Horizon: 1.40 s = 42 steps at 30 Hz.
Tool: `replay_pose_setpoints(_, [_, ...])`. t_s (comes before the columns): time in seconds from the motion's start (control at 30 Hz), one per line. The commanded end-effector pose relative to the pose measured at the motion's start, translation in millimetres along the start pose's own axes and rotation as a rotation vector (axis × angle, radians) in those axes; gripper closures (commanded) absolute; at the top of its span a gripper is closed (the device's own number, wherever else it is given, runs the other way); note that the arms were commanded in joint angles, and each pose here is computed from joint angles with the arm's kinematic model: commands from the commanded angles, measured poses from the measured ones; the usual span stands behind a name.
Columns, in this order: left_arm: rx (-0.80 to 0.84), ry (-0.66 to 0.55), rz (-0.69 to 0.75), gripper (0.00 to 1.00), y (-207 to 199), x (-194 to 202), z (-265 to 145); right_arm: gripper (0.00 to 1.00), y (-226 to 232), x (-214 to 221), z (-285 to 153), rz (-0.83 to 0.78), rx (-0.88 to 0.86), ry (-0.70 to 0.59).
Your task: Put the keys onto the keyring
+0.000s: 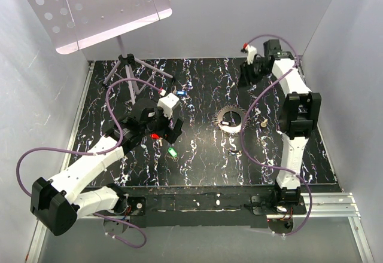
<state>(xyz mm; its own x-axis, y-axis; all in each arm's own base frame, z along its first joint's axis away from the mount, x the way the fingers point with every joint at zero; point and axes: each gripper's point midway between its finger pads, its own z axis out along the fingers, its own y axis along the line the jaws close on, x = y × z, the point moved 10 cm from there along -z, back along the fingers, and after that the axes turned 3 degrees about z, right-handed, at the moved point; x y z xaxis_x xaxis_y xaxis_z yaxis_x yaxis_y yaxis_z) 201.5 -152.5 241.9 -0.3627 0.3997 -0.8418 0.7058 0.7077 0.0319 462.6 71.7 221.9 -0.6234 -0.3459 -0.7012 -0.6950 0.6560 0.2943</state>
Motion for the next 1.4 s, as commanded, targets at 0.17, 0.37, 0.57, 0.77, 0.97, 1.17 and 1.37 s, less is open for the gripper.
replay_pose_setpoints(0.17, [-0.006, -0.017, 0.015, 0.02, 2.6, -3.8, -4.2, 0.55, 15.3, 29.8, 30.4, 0.369, 0.251, 0.160])
replay_pose_setpoints(0.37, [-0.012, -0.019, 0.016, 0.02, 3.0, -3.8, -5.2, 0.57, 18.9, 41.1, 56.4, 0.401, 0.244, 0.228])
replay_pose_setpoints(0.57, [-0.011, -0.020, 0.017, 0.02, 2.9, -3.5, -5.4, 0.57, 20.5, 40.3, 64.8, 0.375, 0.298, 0.252])
replay_pose_setpoints(0.77, [-0.009, -0.020, 0.016, 0.02, 2.7, -3.9, -5.2, 0.59, 18.7, 44.4, 71.8, 0.356, 0.333, 0.283])
replay_pose_setpoints(0.97, [-0.006, -0.019, 0.015, 0.02, 2.8, -3.7, -4.8, 0.64, 18.4, 46.8, 74.5, 0.353, 0.333, 0.296])
replay_pose_setpoints(1.17, [-0.006, -0.019, 0.018, 0.02, 2.9, -3.7, -4.8, 0.65, 18.8, 48.5, 75.6, 0.352, 0.338, 0.312])
replay_pose_setpoints(1.37, [-0.003, -0.019, 0.018, 0.02, 2.7, -3.7, -4.8, 0.66, 18.7, 48.5, 72.8, 0.347, 0.346, 0.320])
